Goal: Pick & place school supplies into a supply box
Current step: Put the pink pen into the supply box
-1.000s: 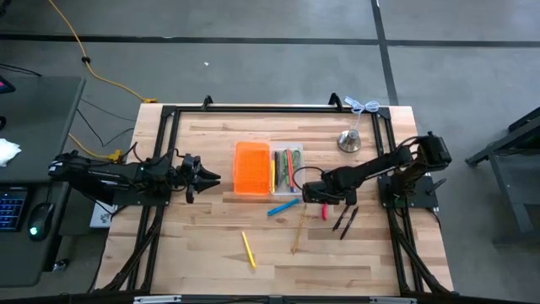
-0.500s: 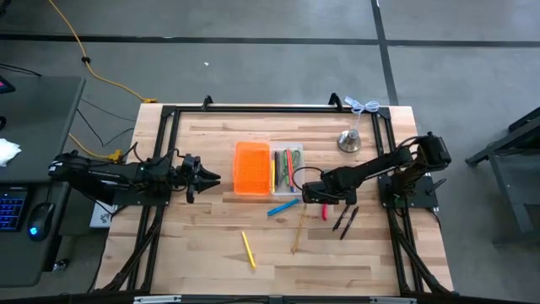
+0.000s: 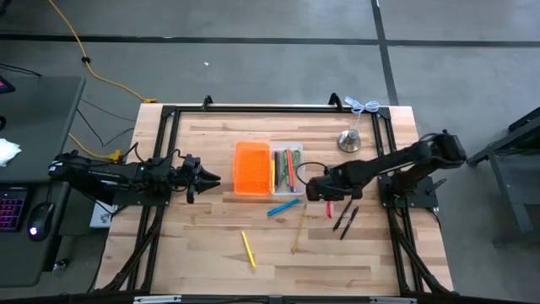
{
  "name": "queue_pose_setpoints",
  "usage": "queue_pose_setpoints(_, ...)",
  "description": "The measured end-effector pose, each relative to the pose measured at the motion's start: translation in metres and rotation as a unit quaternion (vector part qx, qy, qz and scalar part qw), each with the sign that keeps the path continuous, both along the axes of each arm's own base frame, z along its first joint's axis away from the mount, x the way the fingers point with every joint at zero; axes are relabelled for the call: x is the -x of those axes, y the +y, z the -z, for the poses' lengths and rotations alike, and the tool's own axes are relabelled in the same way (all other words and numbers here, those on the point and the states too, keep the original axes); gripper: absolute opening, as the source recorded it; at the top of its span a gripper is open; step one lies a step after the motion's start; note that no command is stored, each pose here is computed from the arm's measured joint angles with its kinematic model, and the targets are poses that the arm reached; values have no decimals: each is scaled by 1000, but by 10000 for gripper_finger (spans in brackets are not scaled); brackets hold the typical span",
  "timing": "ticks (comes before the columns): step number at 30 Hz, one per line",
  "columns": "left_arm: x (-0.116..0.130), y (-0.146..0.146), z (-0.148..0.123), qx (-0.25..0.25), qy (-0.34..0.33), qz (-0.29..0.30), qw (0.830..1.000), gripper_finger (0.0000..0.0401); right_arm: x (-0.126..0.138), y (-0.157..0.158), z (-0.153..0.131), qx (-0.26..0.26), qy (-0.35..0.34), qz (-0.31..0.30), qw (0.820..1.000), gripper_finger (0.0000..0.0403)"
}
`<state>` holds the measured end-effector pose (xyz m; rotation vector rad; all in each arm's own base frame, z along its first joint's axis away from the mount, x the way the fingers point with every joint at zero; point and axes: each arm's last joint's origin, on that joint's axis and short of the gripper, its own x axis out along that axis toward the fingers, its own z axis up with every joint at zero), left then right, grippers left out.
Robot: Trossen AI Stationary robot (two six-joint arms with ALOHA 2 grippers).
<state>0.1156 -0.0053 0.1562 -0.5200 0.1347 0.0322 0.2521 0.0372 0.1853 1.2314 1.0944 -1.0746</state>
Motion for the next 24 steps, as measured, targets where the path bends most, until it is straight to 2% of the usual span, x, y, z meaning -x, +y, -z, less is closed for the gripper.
queue_pose_setpoints(7, 0, 0, 0, 1, 0, 0, 1000, 145, 12, 2, -41, 20, -108, -25, 994, 2)
queue_pose_setpoints(13, 0, 0, 0, 3, -1, 0, 1000, 145, 23, 0, -76, 72, -228, -50, 970, 2)
queue_pose_setpoints(17, 0, 0, 0, 4, -1, 0, 1000, 145, 24, -2, -99, 108, -320, -84, 938, 3)
queue_pose_setpoints(20, 0, 0, 0, 5, -1, 0, 1000, 145, 22, -2, -113, 136, -386, -118, 905, 2)
queue_pose_setpoints(24, 0, 0, 0, 12, -1, 0, 1000, 145, 16, 1, -131, 161, -465, -181, 852, 3)
